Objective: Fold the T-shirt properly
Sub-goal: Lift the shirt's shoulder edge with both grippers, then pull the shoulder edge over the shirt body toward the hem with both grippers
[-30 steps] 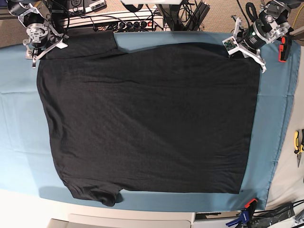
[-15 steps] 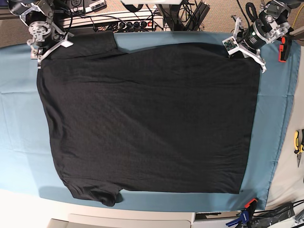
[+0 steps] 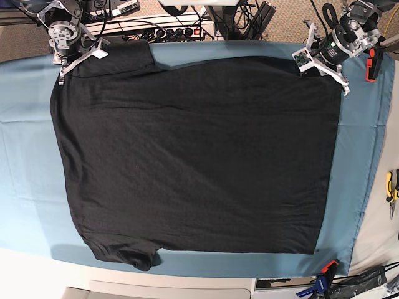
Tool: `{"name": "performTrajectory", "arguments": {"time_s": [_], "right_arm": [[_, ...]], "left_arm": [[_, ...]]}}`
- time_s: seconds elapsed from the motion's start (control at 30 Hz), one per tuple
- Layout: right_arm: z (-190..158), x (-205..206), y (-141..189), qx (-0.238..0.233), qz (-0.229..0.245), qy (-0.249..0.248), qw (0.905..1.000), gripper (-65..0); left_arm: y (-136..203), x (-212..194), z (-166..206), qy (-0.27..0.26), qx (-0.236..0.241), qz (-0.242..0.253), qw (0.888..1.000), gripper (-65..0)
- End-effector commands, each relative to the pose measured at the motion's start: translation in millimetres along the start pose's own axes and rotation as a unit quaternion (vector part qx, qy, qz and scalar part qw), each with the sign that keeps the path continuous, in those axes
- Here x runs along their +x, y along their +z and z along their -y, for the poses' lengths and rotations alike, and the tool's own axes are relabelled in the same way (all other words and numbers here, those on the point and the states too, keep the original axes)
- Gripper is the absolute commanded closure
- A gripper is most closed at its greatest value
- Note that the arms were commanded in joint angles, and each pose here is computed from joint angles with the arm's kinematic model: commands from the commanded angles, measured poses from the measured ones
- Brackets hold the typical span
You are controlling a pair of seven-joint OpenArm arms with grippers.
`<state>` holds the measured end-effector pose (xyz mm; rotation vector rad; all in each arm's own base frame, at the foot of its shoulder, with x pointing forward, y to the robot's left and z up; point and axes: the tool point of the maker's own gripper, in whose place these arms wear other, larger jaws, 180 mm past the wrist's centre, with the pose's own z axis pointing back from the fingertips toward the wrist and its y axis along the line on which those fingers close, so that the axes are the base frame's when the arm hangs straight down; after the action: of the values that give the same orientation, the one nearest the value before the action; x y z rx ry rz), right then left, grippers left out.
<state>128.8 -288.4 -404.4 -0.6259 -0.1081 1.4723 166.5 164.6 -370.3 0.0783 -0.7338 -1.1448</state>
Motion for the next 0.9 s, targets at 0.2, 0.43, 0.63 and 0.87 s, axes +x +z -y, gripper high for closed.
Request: {"name": "performTrajectory", "arguments": {"time_s": [0.2, 0.43, 0.63, 0.87], "right_arm": [[-3, 39, 6, 0.023, 0.093, -0.023, 0.9952, 0.0], [29, 43, 14, -0.026, 0.102, -0.049, 0.9933, 0.0], [65, 19, 16, -0.079, 0.074, -0.086, 0.9904, 0.0], [107, -27, 20, -0.131, 0.038, -0.153, 0.9788, 0.0]], "left_arm": [[3, 5, -8, -0.006, 0.010, 0.009, 1.000, 0.0], [4, 1, -13, -0.006, 0.021, -0.001, 1.000, 0.0], [8, 1, -25, -0.012, 0.044, -0.010, 0.999, 0.0], [10, 12, -31, -0.017, 0.052, 0.005, 0.998, 0.0]]}}
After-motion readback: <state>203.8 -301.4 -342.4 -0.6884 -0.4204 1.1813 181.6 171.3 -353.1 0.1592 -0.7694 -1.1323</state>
